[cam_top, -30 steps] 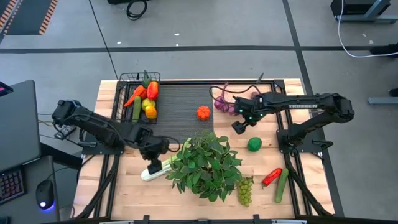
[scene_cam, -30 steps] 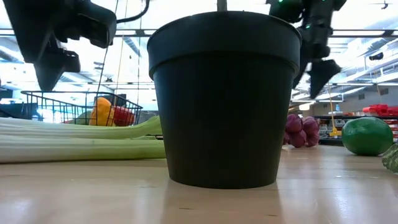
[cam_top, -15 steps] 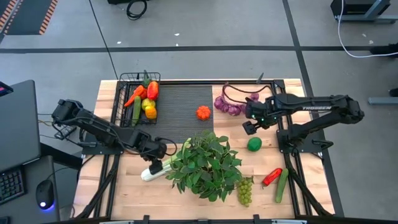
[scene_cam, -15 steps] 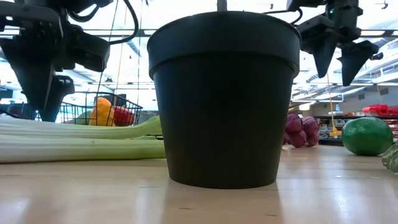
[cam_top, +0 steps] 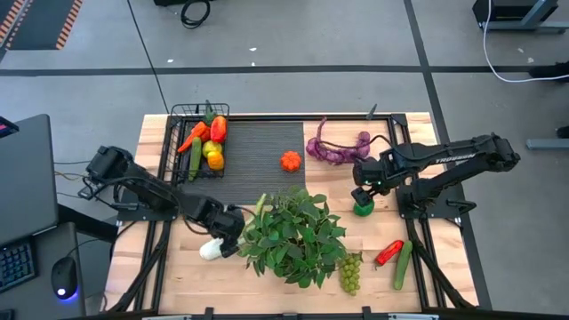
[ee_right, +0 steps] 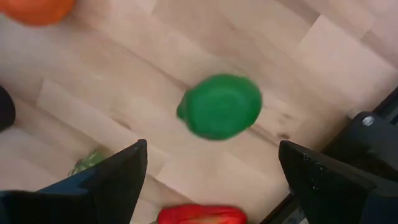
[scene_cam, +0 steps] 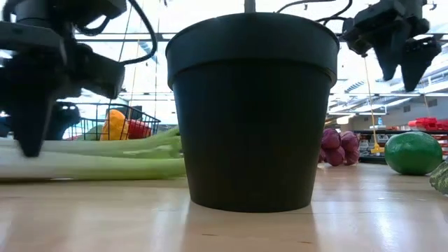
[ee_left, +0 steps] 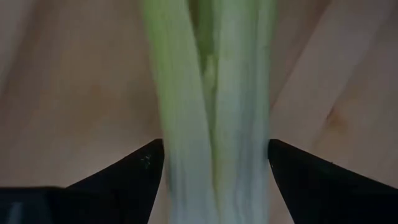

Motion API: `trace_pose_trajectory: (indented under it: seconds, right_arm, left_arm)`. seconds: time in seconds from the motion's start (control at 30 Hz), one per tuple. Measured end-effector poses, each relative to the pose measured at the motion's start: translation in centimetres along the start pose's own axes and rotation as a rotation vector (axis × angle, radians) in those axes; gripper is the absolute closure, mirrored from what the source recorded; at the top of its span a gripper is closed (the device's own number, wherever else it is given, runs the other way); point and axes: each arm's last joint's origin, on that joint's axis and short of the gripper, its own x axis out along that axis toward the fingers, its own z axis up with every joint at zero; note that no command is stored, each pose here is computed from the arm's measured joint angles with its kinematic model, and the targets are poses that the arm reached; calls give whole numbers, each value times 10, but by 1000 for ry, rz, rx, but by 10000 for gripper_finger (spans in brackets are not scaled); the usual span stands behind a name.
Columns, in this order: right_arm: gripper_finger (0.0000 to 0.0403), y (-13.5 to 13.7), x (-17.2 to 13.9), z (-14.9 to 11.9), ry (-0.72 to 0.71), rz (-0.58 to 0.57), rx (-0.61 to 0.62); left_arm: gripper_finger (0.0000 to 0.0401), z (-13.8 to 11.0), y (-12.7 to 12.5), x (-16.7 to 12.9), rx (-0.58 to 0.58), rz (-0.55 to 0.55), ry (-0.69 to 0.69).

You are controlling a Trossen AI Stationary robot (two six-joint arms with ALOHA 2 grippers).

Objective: Build produce basket
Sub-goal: Put the green celery into the wire basket

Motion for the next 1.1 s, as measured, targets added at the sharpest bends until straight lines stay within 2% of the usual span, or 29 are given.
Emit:
trace_pose_trajectory:
  seconds: [0.23, 0.47, 0.57, 0.77, 0.87, 0.97, 1.1]
  right_arm:
    - [37, 10, 0, -25, -30, -4, -16]
    - [37, 14, 0, -42, -70, -9, -33]
    - [37, 15, 0, -46, -91, -10, -36]
    - [37, 16, 0, -50, -126, -12, -48]
    - [37, 16, 0, -50, -131, -12, -51]
    - [37, 16, 0, -50, -134, -12, -52]
    - [37, 17, 0, -49, -151, 1, -51]
  left_arm:
    - [108, -7, -8, 20, -56, 32, 29]
    - [121, -9, -9, 20, -147, 61, 24]
    - [159, -6, -12, 16, -161, 71, 21]
    - [277, 6, -19, 7, -229, 58, 25]
    - [322, 11, -22, 3, -242, 53, 10]
    - [334, 14, -24, -2, -261, 59, 9]
    - [324, 18, -20, -14, -284, 106, 28]
